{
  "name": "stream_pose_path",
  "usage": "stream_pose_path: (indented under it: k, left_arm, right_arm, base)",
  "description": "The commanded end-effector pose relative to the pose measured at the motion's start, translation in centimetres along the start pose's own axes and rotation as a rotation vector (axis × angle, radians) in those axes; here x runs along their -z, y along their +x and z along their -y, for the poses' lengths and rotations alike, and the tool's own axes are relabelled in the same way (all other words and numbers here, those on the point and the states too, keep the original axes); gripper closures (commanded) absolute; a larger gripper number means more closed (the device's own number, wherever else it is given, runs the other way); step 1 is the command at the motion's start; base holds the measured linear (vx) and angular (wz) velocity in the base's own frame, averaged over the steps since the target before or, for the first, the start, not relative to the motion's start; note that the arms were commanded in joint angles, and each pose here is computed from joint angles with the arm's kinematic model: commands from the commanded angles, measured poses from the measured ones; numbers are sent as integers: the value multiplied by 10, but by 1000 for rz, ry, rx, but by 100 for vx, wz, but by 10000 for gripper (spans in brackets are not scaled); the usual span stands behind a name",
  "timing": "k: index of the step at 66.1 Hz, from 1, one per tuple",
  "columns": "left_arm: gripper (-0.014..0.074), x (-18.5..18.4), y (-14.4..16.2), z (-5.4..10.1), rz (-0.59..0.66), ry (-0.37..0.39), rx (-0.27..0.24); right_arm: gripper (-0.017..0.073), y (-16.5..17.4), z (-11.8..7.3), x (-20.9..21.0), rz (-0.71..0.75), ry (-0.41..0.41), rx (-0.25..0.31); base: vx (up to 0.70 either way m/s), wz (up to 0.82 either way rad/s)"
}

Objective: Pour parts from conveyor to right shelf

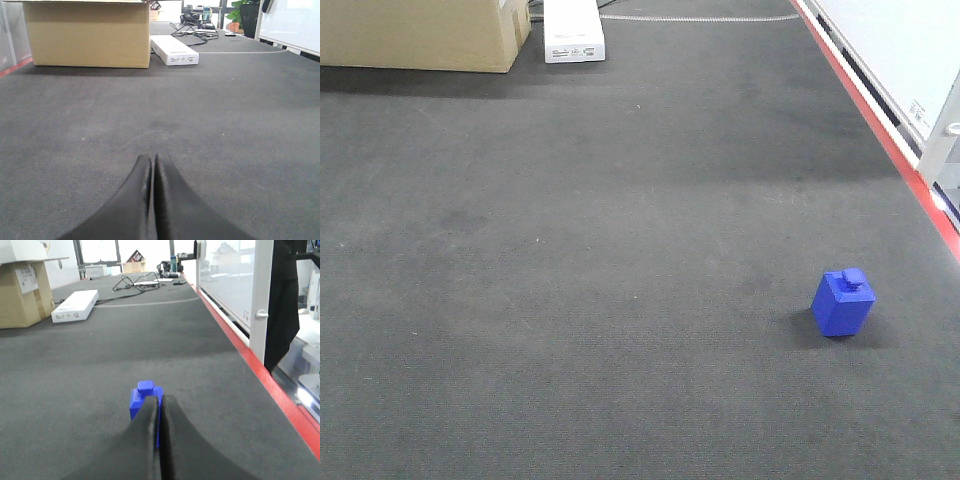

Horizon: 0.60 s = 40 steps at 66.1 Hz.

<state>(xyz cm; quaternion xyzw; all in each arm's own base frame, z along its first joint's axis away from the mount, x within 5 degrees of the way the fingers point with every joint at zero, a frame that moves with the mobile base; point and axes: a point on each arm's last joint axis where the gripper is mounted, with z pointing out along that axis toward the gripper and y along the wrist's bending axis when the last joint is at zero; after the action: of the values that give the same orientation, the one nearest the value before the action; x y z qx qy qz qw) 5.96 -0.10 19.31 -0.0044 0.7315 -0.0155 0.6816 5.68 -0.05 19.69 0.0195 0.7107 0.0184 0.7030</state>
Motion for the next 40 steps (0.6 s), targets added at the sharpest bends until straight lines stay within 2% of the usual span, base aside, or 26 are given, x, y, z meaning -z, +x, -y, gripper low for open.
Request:
stream_pose_path:
  k: [1, 12, 19, 22, 26, 29, 32, 35, 40]
  left_arm:
    - [599, 0, -13, 1, 82, 11, 16]
    - [599, 0, -13, 1, 82, 11, 16]
    - [599, 0, -13, 1, 82, 11, 16]
    - [599, 0, -13, 1, 82, 11, 16]
    - [599, 0, -13, 1, 82, 11, 16]
    - [599, 0, -13, 1, 82, 11, 16]
    - [599, 0, -13, 1, 82, 11, 16]
    - [599, 0, -13, 1, 82, 11, 16]
    - [599, 0, -13, 1, 82, 11, 16]
  right_arm:
    - [568, -11, -2, 2, 146, -26, 15]
    - [565, -37, -8, 9, 419, -83, 26]
    - [564, -69, -10, 19, 540, -87, 48]
    - [564, -87, -11, 26, 581, -78, 79]
    - [564, -112, -12, 36, 625, -53, 158]
    - [564, -132, -13, 42, 634, -30, 218]
    - [564, -150, -13, 44, 625, -12, 249]
    - [564, -168, -13, 45, 607, 0, 248]
    - [564, -189, -11, 33, 489, 22, 243]
  base:
    - [0, 0]
    - [0, 0]
    - [0, 0]
    - [0, 0]
    - [0, 0]
    - [0, 0]
    - [0, 0]
    - [0, 0]
    - [0, 0]
